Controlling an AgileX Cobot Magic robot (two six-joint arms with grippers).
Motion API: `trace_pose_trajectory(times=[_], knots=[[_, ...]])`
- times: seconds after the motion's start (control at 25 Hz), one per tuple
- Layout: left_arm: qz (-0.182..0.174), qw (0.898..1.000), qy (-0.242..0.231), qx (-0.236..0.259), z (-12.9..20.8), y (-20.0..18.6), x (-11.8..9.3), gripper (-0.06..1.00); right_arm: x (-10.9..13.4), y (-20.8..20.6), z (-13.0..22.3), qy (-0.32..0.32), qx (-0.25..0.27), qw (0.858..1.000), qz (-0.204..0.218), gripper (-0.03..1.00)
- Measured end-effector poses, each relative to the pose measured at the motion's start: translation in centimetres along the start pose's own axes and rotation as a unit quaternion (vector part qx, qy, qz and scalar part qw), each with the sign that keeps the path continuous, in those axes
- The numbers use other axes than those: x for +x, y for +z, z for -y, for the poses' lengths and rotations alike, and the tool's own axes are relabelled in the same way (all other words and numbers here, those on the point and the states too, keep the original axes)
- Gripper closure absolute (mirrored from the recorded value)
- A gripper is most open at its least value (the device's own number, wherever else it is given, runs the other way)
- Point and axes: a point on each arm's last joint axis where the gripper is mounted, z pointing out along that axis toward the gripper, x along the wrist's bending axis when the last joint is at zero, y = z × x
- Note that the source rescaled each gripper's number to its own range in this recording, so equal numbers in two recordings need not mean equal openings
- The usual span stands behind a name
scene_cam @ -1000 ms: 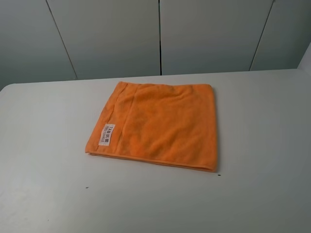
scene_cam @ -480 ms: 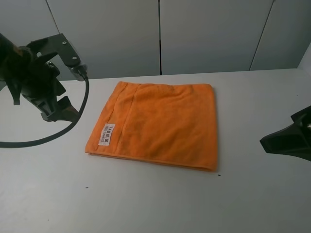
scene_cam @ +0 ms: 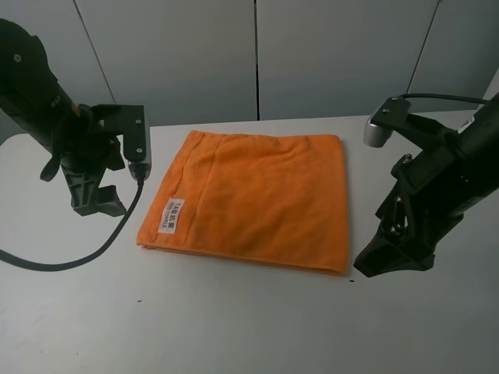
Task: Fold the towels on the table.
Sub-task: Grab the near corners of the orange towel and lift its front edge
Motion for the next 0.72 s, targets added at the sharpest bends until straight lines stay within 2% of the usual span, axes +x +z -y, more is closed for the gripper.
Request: trace_pose_trajectory(times=[0.16,0.28,0.4,0.72], knots=[[0.007,0.999,0.053,0.005,0.1,0.3,-0.1,-0.06,0.4,2.9,-1.5,-0.058,0.08,0.995,0.032,-0.03],[0.02,0.998,0.063,0.006,0.0,1.1,-0.2,-0.06,0.6,5.0,-2.2,-0.086,0.11,0.988,0.069,-0.03],[0.038,0.998,0.057,0.005,-0.1,1.9,-0.4,-0.06,1.0,6.5,-2.6,-0.103,0.121,0.985,0.072,-0.03],[0.077,0.991,0.113,0.013,-1.7,4.3,-2.0,-0.06,0.6,7.6,-3.1,-0.116,0.105,0.984,0.084,-0.03]])
